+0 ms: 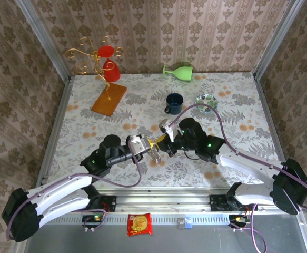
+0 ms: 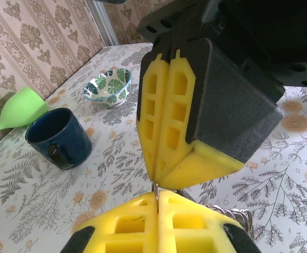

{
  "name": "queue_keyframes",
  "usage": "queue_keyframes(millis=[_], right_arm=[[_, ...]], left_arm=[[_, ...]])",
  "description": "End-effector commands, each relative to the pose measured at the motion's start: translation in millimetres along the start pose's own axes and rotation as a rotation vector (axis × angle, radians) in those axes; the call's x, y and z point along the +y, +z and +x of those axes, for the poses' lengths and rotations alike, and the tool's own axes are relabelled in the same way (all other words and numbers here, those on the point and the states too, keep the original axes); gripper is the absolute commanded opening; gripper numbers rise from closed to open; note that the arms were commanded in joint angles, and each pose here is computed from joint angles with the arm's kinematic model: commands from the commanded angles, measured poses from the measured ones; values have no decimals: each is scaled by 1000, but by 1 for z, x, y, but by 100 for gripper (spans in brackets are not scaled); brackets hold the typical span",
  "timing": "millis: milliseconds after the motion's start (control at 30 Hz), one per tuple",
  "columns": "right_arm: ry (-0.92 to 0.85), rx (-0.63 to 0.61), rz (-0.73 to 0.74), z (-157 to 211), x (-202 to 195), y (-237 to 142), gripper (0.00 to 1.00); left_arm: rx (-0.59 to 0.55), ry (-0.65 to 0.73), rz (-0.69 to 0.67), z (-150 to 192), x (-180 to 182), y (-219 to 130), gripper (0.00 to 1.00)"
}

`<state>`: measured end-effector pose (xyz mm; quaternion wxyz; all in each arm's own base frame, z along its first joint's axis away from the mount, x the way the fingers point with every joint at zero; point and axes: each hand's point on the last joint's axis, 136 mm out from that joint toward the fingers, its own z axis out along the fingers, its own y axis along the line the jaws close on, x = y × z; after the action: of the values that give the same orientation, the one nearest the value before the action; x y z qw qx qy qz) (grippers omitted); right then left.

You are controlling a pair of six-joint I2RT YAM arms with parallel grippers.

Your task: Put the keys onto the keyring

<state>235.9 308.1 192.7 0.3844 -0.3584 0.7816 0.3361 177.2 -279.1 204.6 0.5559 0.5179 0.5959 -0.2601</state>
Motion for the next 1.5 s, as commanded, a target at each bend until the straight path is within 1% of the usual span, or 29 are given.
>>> queue_keyframes(millis=[0,133,233,333,367,400,467,600,933,1133,1233,1300,1333,1367,1400,1467], right_arm=[[-8,-18,5,-15,-5,-6,25],[-28,-31,-14,-19,-6,-15,33],[-73,-69,-31,-22,-5,-25,41],[-207,-125,-45,-21,-1,-33,48],[-262,-143,-74,-21,5,-35,50],[-334,-161,-108,-21,12,-36,51],[-405,-182,-161,-23,21,-36,51],[-431,-179,-235,-24,31,-32,47],[-420,-169,-262,-20,32,-22,32],[-422,-169,-275,-19,34,-21,16],[-424,-169,-290,-19,36,-21,0],[-430,-165,-289,-19,36,-22,0],[-438,-160,-285,-19,36,-23,0],[-444,-150,-279,-18,36,-24,0],[-452,-141,-271,-18,35,-25,0],[-476,-116,-250,-15,32,-27,0]], left_arm=[[-117,24,35,-27,-8,-3,0],[-132,6,38,-27,-8,-2,0],[-155,-6,33,-29,-8,-3,0],[-193,-28,27,-31,-7,-4,0],[-210,-40,31,-33,-7,-5,0],[-228,-52,35,-35,-6,-6,0],[-260,-72,47,-37,-5,-8,0],[-305,-91,75,-40,-6,-11,0],[-343,-88,131,-46,-13,-12,0],[-359,-88,138,-47,-14,-12,0],[-360,-88,138,-46,-14,-11,0],[-349,-89,116,-44,-11,-10,0],[-338,-91,92,-41,-7,-10,1],[-323,-91,77,-38,-5,-10,13],[-307,-81,71,-35,-5,-10,19],[-268,-54,72,-30,-7,-11,26]])
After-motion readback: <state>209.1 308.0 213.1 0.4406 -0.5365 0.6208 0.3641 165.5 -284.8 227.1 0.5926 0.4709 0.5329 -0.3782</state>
